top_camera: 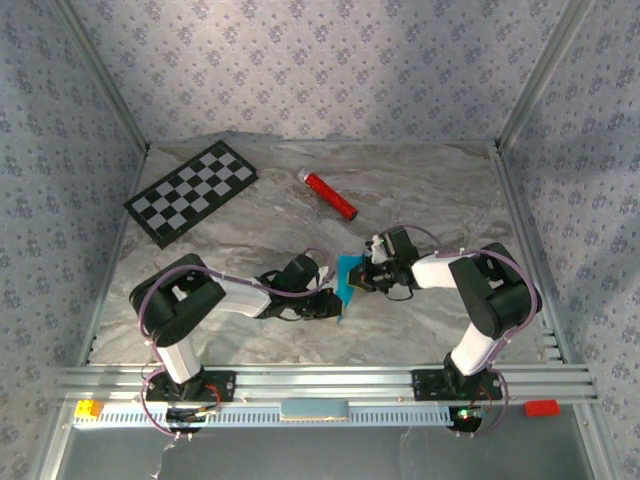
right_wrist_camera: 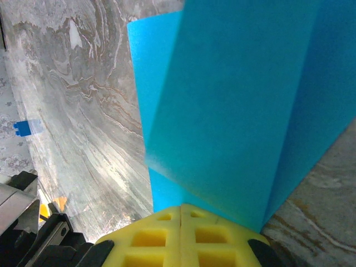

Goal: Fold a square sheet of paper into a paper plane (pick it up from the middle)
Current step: Fold the wing for the fifth time at the center of the table.

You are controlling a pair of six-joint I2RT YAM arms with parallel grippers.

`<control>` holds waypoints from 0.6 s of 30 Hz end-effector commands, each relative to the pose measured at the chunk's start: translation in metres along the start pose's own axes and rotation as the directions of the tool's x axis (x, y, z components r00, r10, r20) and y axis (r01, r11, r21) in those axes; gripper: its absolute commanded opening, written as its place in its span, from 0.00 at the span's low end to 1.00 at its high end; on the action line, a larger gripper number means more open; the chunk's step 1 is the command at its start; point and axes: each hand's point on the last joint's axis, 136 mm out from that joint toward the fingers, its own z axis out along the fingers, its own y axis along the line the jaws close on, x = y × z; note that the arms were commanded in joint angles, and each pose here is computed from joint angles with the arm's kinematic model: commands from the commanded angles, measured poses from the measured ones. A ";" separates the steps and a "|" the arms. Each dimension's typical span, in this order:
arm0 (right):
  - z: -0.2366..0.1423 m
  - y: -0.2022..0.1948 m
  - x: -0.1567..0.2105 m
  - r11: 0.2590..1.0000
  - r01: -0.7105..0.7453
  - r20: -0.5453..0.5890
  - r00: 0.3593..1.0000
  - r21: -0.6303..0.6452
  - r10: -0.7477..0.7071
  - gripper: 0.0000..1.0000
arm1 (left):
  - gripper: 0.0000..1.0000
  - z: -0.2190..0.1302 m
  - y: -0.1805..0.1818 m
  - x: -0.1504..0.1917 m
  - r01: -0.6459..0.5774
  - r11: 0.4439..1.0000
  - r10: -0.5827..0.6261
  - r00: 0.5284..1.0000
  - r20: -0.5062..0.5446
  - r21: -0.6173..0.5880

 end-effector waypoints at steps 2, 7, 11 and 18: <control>0.004 -0.042 0.012 0.986 -0.058 -0.017 0.998 0.155 0.061 0.01 | 0.11 -0.005 0.007 0.019 -0.004 0.999 0.001 0.998 -0.061 -0.047; 0.004 -0.042 0.013 0.986 -0.058 -0.018 0.998 0.158 0.061 0.01 | 0.05 -0.006 0.008 0.022 -0.002 0.999 0.000 0.998 -0.064 -0.040; 0.004 -0.043 0.013 0.985 -0.059 -0.018 0.998 0.161 0.063 0.01 | 0.02 -0.007 0.011 0.026 0.002 0.999 -0.005 0.997 -0.076 -0.045; 0.005 -0.045 0.014 0.984 -0.063 -0.022 0.997 0.168 0.068 0.01 | 0.09 -0.007 0.012 0.030 0.003 0.999 -0.007 0.996 -0.088 -0.050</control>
